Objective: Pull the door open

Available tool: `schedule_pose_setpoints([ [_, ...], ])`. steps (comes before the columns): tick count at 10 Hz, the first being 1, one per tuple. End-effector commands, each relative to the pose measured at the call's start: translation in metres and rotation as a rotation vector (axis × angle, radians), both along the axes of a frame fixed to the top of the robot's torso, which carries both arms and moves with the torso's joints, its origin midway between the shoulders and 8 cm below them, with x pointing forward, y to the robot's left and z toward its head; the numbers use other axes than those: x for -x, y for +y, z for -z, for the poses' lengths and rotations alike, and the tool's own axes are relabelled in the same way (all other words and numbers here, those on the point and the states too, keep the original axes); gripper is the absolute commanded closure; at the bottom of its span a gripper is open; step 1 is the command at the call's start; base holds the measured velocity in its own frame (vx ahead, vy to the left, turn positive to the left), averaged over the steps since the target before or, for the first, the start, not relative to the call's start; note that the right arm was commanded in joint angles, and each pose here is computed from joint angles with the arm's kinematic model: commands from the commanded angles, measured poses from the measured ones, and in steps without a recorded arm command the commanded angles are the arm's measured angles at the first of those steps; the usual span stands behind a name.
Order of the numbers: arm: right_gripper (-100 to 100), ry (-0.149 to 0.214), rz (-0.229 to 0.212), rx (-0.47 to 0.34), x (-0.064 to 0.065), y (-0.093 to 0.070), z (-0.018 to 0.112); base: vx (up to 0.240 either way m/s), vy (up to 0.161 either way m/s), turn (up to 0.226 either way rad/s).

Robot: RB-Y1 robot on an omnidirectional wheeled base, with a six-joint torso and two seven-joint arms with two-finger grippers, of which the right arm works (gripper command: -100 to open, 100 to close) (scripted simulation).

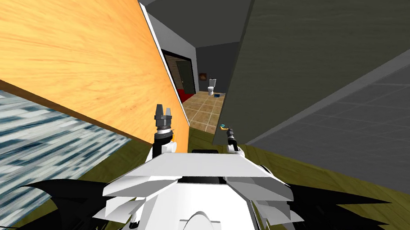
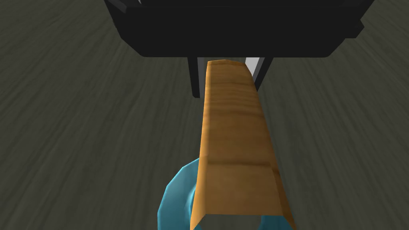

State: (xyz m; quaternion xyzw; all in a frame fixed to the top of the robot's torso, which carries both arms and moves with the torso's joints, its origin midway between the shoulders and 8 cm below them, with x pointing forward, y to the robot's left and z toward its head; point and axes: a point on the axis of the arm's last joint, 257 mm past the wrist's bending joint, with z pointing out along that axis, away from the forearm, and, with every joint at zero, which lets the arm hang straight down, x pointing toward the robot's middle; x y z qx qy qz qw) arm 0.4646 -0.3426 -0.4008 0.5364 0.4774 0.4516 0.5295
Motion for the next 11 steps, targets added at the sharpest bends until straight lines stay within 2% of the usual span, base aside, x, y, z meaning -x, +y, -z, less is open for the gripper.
schedule_pose_setpoints([
  [1,100,-0.027,-0.024,-0.014,-0.007,0.015,-0.008,0.143,0.007,0.186],
  [2,100,-0.008,-0.004,-0.004,0.0,0.0,-0.002,0.075,-0.013,0.02],
  [6,100,-0.024,-0.011,-0.005,0.011,-0.019,-0.005,-0.109,-0.015,0.201],
  [10,100,-0.033,-0.027,-0.008,0.032,-0.047,-0.006,-0.17,0.045,0.236],
  [11,100,-0.034,-0.03,-0.009,0.035,-0.051,-0.006,-0.133,0.072,0.11],
])
